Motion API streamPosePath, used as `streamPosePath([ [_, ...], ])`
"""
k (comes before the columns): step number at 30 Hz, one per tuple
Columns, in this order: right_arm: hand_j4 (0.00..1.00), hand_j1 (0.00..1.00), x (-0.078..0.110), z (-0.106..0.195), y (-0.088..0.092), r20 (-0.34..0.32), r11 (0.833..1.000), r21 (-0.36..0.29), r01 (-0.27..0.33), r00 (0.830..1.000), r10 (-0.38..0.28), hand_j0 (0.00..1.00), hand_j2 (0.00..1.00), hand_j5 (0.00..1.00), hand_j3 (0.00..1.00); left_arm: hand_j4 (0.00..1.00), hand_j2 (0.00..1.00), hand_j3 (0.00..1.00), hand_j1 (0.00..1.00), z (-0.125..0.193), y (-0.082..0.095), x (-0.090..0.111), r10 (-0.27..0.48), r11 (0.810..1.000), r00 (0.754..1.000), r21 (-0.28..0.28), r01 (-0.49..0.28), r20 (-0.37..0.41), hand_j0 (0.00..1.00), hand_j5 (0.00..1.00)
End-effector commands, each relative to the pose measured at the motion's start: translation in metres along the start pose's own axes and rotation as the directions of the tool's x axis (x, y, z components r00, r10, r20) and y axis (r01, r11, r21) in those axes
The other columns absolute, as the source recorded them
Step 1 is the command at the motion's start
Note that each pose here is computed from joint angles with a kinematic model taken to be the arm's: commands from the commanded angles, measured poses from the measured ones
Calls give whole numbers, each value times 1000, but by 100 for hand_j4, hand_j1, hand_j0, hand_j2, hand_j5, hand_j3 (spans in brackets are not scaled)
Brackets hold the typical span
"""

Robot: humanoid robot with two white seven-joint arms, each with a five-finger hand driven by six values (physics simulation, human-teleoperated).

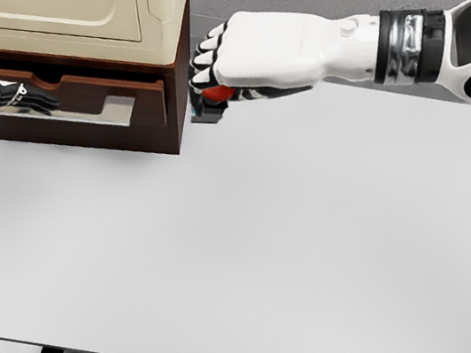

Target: Open the cabinet drawer with left arm, and place a switch into the drawer with right arm

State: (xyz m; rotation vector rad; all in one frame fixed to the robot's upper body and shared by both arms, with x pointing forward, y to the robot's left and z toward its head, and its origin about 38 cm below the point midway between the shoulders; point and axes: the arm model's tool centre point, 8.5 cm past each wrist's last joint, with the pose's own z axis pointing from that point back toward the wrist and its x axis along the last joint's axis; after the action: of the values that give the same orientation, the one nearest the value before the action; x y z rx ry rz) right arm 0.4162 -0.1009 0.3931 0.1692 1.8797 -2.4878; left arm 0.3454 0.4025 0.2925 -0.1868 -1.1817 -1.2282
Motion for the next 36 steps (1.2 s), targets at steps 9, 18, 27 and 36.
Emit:
streamPosePath([
  [9,50,50,6,-16,-6,42,1000,-12,-2,999,2,50,50,50,50,100,100,100,100,13,0,-11,-36,999,996,-2,36,-87,100,100],
  [18,50,50,13,-38,-20,80,1000,-21,-19,997,21,50,50,50,50,100,100,100,100,19,1,-13,-15,1000,995,2,15,-97,100,100],
  [27,50,50,14,-56,-33,71,1000,-26,-7,997,9,50,50,50,50,100,100,100,100,20,-2,-13,75,997,996,7,-74,-55,100,100],
  [36,50,50,4,-69,-39,47,1000,-17,13,999,-12,50,50,50,50,100,100,100,100,34,-4,-18,141,990,987,17,-141,-78,100,100],
])
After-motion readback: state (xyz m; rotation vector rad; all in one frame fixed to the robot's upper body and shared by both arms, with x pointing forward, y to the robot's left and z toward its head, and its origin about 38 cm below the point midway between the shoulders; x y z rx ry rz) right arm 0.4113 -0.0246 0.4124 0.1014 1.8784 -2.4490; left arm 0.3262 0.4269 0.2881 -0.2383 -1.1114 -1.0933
